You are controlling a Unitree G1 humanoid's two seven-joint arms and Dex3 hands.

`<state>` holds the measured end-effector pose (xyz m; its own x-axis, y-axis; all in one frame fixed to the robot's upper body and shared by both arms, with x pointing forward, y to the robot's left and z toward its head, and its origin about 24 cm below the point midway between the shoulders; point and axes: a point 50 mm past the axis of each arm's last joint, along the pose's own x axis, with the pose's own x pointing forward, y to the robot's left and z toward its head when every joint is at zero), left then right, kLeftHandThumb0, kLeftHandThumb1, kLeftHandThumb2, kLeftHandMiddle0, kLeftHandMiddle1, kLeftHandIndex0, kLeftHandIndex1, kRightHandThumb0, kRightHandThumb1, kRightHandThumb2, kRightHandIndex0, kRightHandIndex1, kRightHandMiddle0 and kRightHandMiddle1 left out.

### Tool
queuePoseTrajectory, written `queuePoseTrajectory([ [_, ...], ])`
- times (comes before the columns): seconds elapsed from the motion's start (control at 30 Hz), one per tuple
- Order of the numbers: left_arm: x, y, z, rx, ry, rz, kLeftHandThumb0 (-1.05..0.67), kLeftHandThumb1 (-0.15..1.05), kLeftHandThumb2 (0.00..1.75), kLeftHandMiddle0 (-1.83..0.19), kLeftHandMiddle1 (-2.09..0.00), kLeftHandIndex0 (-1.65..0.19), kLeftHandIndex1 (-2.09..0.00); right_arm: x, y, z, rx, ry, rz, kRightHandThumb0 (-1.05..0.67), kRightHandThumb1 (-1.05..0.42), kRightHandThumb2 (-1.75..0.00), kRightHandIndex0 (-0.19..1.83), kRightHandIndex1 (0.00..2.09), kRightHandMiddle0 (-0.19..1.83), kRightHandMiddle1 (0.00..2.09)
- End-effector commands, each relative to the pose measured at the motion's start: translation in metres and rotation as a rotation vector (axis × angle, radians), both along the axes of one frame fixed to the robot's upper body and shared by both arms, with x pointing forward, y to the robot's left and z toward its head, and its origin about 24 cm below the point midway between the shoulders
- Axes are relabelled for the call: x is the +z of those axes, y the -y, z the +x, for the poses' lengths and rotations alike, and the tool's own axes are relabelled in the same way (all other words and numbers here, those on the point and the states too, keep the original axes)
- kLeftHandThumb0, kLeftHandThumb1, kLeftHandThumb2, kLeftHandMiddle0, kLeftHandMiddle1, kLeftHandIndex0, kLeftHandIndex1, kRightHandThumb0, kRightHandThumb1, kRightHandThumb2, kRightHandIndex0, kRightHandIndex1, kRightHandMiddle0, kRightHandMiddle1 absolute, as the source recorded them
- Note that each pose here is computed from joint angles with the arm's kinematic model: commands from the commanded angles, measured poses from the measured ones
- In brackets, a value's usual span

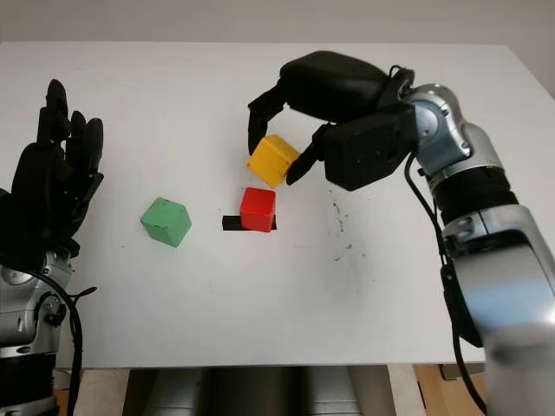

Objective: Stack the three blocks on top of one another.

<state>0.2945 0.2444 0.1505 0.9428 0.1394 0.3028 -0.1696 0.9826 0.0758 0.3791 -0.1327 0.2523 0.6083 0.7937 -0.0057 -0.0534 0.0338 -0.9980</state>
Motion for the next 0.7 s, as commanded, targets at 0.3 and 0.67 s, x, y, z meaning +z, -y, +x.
queuePoseTrajectory([
  [0.3, -0.001, 0.0, -0.006, 0.01, 0.009, 0.028, -0.73, 1.05, 0.46, 0.19, 0.0, 0.19, 0.0, 0.002, -0.021, -0.001, 0.095, 0.113, -0.063, -0.41, -0.85, -0.06, 0.15, 1.0, 0.64, 1.21],
  [0.67, -0.003, 0.001, -0.006, 0.023, -0.001, 0.02, -0.72, 1.05, 0.46, 0.19, 0.0, 0.19, -0.02, 0.002, -0.029, -0.003, 0.148, 0.206, -0.121, -0.43, -0.87, -0.06, 0.14, 0.94, 0.61, 1.26],
])
